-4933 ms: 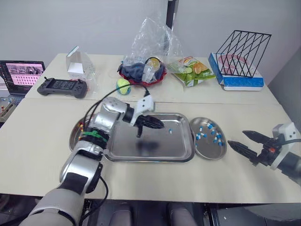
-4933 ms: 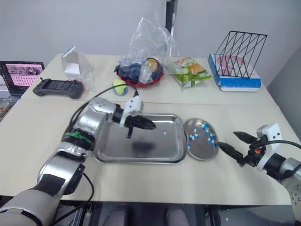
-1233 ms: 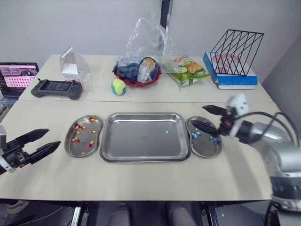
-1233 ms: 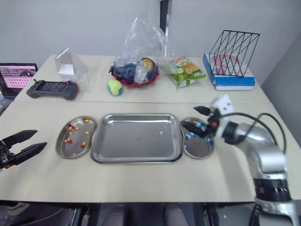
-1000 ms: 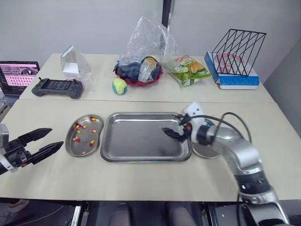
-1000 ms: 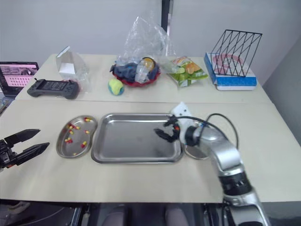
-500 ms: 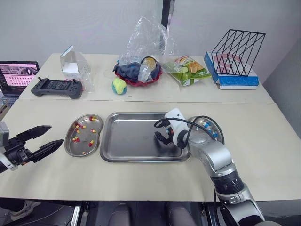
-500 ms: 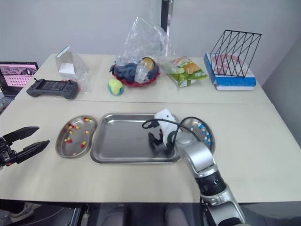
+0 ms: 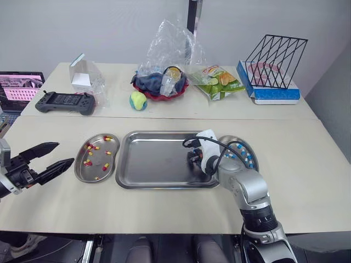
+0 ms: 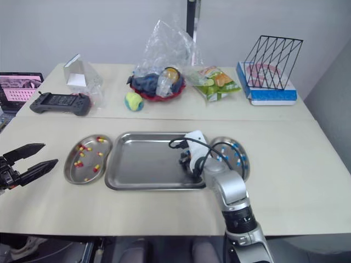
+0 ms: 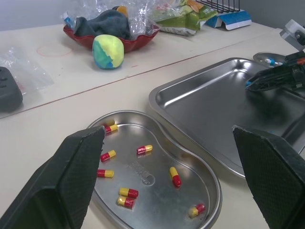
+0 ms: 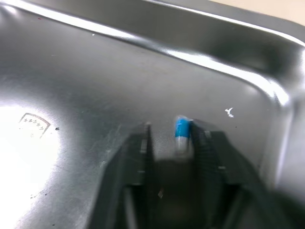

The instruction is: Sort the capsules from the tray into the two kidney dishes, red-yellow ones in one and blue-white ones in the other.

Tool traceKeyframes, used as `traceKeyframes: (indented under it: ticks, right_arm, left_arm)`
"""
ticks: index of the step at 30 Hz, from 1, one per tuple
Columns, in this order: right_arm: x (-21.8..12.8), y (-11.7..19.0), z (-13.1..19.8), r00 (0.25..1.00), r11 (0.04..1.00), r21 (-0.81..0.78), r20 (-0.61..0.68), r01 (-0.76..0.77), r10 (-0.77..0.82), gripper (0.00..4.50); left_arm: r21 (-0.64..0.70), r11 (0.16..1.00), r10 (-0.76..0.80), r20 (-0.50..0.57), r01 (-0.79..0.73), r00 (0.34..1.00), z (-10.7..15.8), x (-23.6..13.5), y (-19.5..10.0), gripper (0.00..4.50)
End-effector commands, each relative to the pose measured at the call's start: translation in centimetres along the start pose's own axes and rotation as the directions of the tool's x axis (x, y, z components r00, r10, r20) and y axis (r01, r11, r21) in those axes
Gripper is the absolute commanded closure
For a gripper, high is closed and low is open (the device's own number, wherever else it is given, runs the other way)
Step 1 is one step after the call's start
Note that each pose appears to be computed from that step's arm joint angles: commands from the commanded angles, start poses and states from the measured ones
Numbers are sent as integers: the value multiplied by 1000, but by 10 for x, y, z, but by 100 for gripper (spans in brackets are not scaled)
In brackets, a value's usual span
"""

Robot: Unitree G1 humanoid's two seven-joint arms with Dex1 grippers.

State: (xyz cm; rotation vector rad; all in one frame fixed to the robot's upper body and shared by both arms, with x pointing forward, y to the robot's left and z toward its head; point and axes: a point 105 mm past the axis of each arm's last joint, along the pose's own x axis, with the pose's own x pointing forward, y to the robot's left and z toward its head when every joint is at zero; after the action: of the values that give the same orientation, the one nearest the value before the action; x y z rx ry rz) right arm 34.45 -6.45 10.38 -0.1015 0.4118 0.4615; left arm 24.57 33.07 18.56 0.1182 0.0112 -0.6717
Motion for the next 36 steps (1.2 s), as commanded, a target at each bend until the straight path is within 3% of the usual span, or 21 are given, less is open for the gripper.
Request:
traceKeyframes:
  ticks: [1,7,14,18,23,27,33,36]
  right_arm:
    - [-2,-2,2,1000,1000,21,12,-2,1,447]
    - [-13,-7,33,985,995,52,154,-85,76,447]
    - [-48,-58,61,943,989,4,303,-148,140,447]
    - [-59,-78,60,943,990,-23,302,-141,141,447]
    - [-86,-128,29,985,996,-83,164,-45,58,447]
    - [-92,-127,14,991,990,-130,110,-60,75,447]
    - [-93,-133,-1,994,995,-74,79,-69,75,447]
    - [-93,-131,-1,993,994,-63,81,-86,91,346]
  left_arm:
    - [33,999,7,9,-7,1000,6,0,3,0]
    - [30,1000,-2,9,1,1000,6,4,3,0]
    - [20,1000,-20,8,20,1000,1,9,5,0]
    - [21,999,-26,9,26,1000,1,12,5,0]
    - [13,999,-44,9,44,999,-1,20,6,0]
    - [14,999,-51,8,51,999,-1,22,7,0]
    - [19,997,-68,0,68,998,-1,28,7,0]
    - [21,997,-70,0,70,998,-1,29,8,0]
